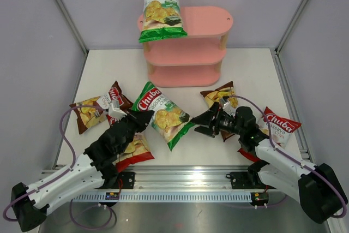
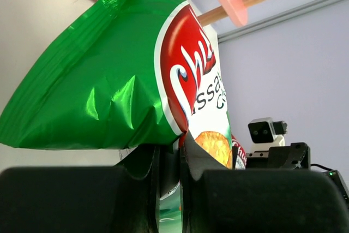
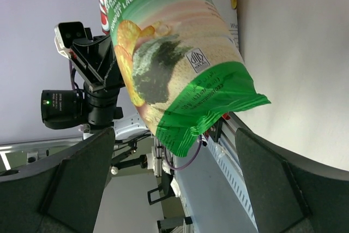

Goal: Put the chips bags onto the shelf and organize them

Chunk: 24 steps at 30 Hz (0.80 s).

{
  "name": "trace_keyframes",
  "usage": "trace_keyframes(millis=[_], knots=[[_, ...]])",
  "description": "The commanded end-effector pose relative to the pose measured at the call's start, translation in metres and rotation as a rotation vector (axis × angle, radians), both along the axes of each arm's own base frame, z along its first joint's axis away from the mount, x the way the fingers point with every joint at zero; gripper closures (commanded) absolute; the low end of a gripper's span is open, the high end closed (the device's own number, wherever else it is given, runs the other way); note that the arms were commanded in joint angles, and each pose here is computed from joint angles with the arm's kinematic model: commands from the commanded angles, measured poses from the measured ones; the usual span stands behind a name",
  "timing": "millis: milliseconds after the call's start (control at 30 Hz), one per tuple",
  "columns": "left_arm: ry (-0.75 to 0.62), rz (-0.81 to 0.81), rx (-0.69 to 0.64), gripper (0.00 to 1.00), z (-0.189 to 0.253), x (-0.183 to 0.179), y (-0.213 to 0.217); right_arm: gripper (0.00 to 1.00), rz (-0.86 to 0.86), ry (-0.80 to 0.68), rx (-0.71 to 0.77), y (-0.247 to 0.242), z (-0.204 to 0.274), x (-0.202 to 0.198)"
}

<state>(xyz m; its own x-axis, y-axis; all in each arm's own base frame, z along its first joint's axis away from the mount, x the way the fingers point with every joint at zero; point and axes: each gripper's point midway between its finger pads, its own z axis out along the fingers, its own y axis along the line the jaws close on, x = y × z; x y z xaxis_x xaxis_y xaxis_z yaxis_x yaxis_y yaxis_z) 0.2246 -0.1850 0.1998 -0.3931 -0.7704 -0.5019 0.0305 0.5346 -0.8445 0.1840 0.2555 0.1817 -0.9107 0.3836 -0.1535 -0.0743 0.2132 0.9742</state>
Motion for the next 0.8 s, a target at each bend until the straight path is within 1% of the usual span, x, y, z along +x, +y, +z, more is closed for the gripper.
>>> trace_keyframes(millis=[0, 67, 100, 333, 567, 700, 767], knots=[[-0.115, 0.082, -0.16, 1.0, 0.055, 0.01, 0.009, 0.01, 0.006, -0.033, 0.02, 0.011, 0.017, 0.004], [-0.136, 0.075, -0.19, 1.0, 0.064, 0.009, 0.008, 0.01, 0.023, -0.033, 0.03, 0.017, 0.017, 0.001], [-0.141, 0.063, -0.204, 1.0, 0.068, 0.009, 0.005, 0.01, 0.023, -0.068, 0.052, 0.02, 0.024, 0.002], [-0.151, -0.042, -0.324, 1.0, 0.088, 0.002, -0.016, 0.01, 0.047, -0.179, 0.124, 0.036, 0.046, 0.004], [-0.112, -0.186, -0.377, 1.0, 0.084, -0.009, -0.045, 0.01, 0.039, -0.291, 0.201, 0.038, 0.07, 0.006], [-0.091, -0.217, -0.367, 1.0, 0.075, -0.011, -0.052, 0.01, 0.031, -0.306, 0.207, 0.039, 0.075, 0.009], [-0.098, -0.24, -0.377, 1.0, 0.072, -0.013, -0.055, 0.02, 0.027, -0.316, 0.199, 0.039, 0.074, 0.009]])
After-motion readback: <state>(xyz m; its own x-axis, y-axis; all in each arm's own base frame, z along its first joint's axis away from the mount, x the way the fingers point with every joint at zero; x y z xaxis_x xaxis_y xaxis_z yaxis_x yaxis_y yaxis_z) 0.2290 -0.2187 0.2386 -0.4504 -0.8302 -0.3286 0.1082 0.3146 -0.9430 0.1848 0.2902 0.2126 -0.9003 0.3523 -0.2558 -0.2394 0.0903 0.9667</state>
